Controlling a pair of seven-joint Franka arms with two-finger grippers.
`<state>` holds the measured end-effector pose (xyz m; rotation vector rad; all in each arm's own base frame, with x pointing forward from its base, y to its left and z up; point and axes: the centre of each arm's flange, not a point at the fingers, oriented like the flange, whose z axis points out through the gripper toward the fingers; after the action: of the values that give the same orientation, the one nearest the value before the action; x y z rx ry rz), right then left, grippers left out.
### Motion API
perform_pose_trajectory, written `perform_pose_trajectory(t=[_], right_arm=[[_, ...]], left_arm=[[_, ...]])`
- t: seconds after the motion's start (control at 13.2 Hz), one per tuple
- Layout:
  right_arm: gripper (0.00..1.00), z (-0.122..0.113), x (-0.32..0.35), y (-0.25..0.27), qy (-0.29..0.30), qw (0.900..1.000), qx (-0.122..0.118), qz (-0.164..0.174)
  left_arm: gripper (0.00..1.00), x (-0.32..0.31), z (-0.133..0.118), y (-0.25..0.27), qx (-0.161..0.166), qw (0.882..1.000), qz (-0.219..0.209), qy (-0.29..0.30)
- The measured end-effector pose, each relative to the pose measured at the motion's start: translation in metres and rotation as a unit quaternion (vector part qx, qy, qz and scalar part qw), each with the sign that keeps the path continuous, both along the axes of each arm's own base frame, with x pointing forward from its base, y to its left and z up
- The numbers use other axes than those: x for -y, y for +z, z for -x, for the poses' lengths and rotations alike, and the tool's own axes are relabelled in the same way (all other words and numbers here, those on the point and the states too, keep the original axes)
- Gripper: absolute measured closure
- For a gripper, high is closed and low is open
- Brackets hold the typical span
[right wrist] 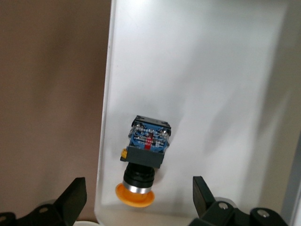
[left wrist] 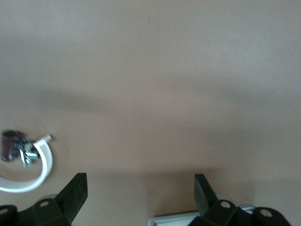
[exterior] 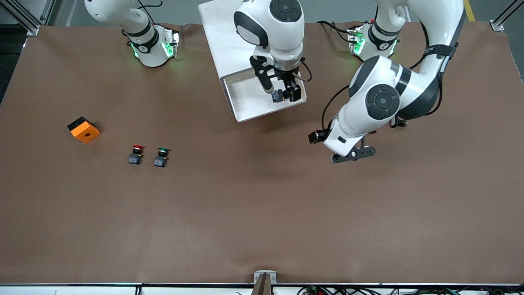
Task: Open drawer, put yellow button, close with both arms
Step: 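Raise the right gripper out while the left gripper pushes the drawer, then push the drawer shut with the left gripper while the right gripper withdraws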
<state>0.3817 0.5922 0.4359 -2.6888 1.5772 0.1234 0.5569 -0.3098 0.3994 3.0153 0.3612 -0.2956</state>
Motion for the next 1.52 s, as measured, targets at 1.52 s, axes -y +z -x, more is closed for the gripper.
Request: perform_pose_trajectory(t=[1.52], right_arm=[[0.00,-0.202,0.329,0.075,0.513,0.854,-0.075,-0.028]], left_arm=[[0.00,0.114,0.092,-0.044,-0.087,0.995,-0.010,0.037]])
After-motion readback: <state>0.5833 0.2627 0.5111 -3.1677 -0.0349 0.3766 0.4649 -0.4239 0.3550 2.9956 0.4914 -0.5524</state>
